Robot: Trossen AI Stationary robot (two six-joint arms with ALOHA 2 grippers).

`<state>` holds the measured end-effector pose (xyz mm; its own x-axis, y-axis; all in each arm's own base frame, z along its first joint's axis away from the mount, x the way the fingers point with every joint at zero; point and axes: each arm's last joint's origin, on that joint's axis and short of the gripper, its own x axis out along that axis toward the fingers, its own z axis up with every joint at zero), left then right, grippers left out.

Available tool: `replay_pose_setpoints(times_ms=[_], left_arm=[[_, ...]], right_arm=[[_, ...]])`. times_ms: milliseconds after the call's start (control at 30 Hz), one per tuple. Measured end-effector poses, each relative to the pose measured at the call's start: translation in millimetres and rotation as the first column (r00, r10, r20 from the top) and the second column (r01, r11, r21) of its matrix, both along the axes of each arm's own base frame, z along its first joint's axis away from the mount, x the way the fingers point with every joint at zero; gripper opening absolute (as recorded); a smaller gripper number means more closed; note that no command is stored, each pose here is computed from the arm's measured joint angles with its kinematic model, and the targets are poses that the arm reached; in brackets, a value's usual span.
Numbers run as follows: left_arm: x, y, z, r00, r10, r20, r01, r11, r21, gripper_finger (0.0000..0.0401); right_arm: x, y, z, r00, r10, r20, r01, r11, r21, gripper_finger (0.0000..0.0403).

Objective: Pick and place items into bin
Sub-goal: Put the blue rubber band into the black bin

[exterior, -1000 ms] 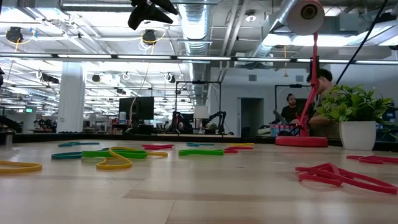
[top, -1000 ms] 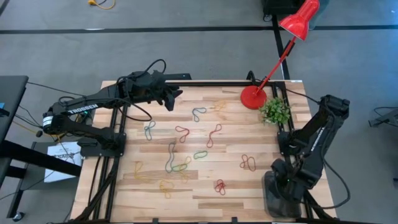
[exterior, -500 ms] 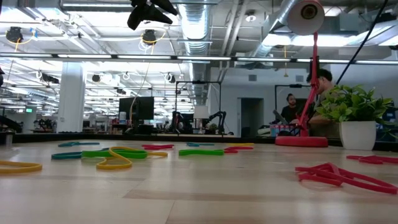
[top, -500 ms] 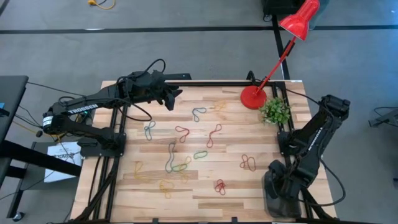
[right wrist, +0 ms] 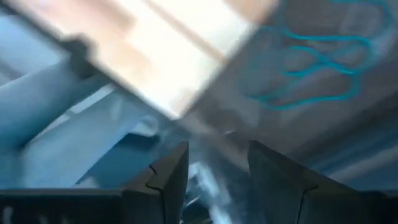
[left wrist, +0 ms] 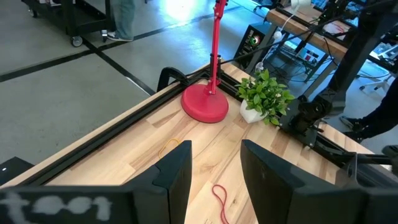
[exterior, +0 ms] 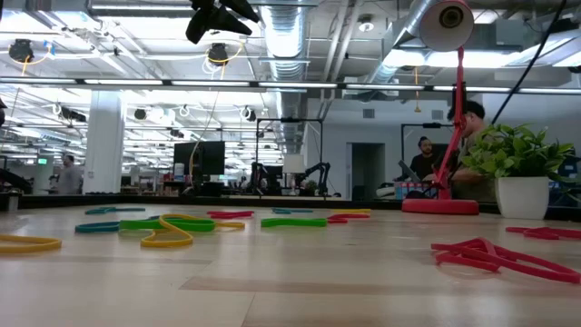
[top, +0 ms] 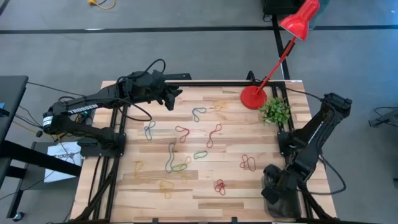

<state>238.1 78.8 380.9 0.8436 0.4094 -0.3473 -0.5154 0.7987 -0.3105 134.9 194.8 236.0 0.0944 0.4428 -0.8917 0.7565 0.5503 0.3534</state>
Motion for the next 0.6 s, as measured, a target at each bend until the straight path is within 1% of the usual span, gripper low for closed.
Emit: replay_pose_setpoints(times_ms=[100,200,267,300,367,467,533,600], left_arm=[[0.0,0.0,0.0,1.0,0.0,0.0,0.0,1.0,0.0,0.0127],[0.0,0.0,0.0,1.0,0.0,0.0,0.0,1.0,0.0,0.0127],[0.0,0.0,0.0,1.0,0.0,0.0,0.0,1.0,0.0,0.0127],[0.0,0.0,0.0,1.0,0.0,0.0,0.0,1.0,0.0,0.0127],[0.1,0.0,-0.1,1.0,0.0,0.0,0.0,1.0,0.0,0.0127],[0.0,0.0,-0.3,1.0,0.0,-0.002,0.0,1.0,-0.001,0.0127],[-0.4,-0.2,-1.5,1.0,0.003,-0.009,-0.003,1.0,-0.017,0.0127],[-1.4,-0.5,-4.0,0.999,0.007,-0.032,-0.008,0.999,-0.036,0.0127]], right_arm=[[10.8,-9.0,26.7,0.995,-0.002,0.097,-0.005,0.997,0.073,0.0155],[19.4,-23.0,50.1,0.981,-0.025,0.191,0.001,0.992,0.125,0.0146],[24.9,-34.4,60.0,0.965,-0.033,0.258,-0.001,0.991,0.131,0.014],[27.4,-40.6,62.7,0.954,-0.033,0.299,-0.001,0.993,0.115,0.0137],[33.3,-54.0,67.0,0.922,-0.033,0.387,0.011,0.998,0.058,0.0131],[43.0,-74.7,68.5,0.87,0.012,0.493,0.04,0.995,-0.096,0.0123],[51.4,-88.3,69.0,0.832,0.061,0.551,0.069,0.975,-0.212,0.0119],[58.6,-102.1,69.2,0.805,0.109,0.584,0.113,0.937,-0.331,0.0117]])
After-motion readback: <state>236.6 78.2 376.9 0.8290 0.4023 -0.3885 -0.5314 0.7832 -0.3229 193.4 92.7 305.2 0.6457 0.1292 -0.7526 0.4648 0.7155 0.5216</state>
